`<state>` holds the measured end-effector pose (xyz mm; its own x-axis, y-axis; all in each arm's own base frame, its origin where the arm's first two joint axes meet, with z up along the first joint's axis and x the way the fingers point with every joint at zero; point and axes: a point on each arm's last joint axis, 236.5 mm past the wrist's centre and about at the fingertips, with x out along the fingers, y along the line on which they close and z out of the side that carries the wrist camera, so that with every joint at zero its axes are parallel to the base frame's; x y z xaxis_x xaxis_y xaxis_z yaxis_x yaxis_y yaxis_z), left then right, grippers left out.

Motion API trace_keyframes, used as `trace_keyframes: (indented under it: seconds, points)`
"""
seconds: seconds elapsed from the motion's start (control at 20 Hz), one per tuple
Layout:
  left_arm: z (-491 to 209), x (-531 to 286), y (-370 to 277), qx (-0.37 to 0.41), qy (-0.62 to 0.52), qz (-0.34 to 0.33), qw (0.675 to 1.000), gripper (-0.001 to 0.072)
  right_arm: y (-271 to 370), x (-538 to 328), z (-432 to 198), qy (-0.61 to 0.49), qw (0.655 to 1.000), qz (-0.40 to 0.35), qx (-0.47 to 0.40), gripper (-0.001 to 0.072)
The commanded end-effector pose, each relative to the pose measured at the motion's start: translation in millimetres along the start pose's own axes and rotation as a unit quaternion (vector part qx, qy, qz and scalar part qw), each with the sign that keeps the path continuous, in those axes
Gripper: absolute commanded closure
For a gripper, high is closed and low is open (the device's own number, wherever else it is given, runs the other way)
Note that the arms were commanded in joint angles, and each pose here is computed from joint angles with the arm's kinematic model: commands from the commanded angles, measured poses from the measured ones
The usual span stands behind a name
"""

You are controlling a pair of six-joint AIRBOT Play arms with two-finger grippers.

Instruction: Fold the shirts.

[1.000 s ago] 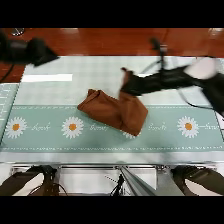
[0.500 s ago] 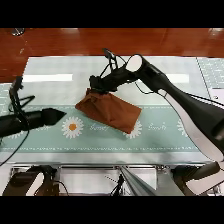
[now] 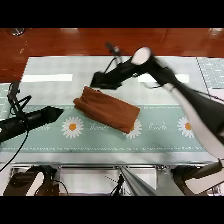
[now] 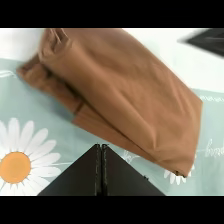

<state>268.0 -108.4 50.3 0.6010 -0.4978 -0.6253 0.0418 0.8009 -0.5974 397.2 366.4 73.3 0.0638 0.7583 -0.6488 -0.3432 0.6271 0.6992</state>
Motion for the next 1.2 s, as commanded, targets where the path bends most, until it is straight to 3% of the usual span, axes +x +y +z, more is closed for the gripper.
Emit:
trace_keyframes:
  seconds: [0.0,0.15,0.3,0.4,0.55,0.75,1.15]
  points:
    - [-3,0,3,-0.009,0.005,0.003,1.0,0.0688,-55,-116,-14,0.012,0.993,-0.118,0.001,0.0095]
    - [-4,0,3,-0.009,0.008,0.002,1.0,0.0688,-113,-226,-51,-0.034,0.952,-0.304,0.021,0.0094]
    - [-4,0,3,-0.009,0.008,0.002,1.0,0.0688,-150,-251,-106,-0.127,0.923,-0.35,0.097,0.0094]
    - [-4,0,3,-0.009,0.008,0.003,1.0,0.0688,-170,-216,-142,-0.197,0.913,-0.303,0.191,0.0095]
    - [-4,1,5,-0.011,0.01,0.004,1.0,0.0688,-168,-127,-173,-0.229,0.912,-0.153,0.304,0.0095]
    - [-5,2,5,-0.013,0.013,0.004,1.0,0.0688,-179,-66,-209,-0.131,0.931,-0.153,0.305,0.0095]
    - [-5,2,5,-0.013,0.013,0.004,1.0,0.0688,-165,-1,-175,-0.063,0.943,-0.053,0.322,0.0104]
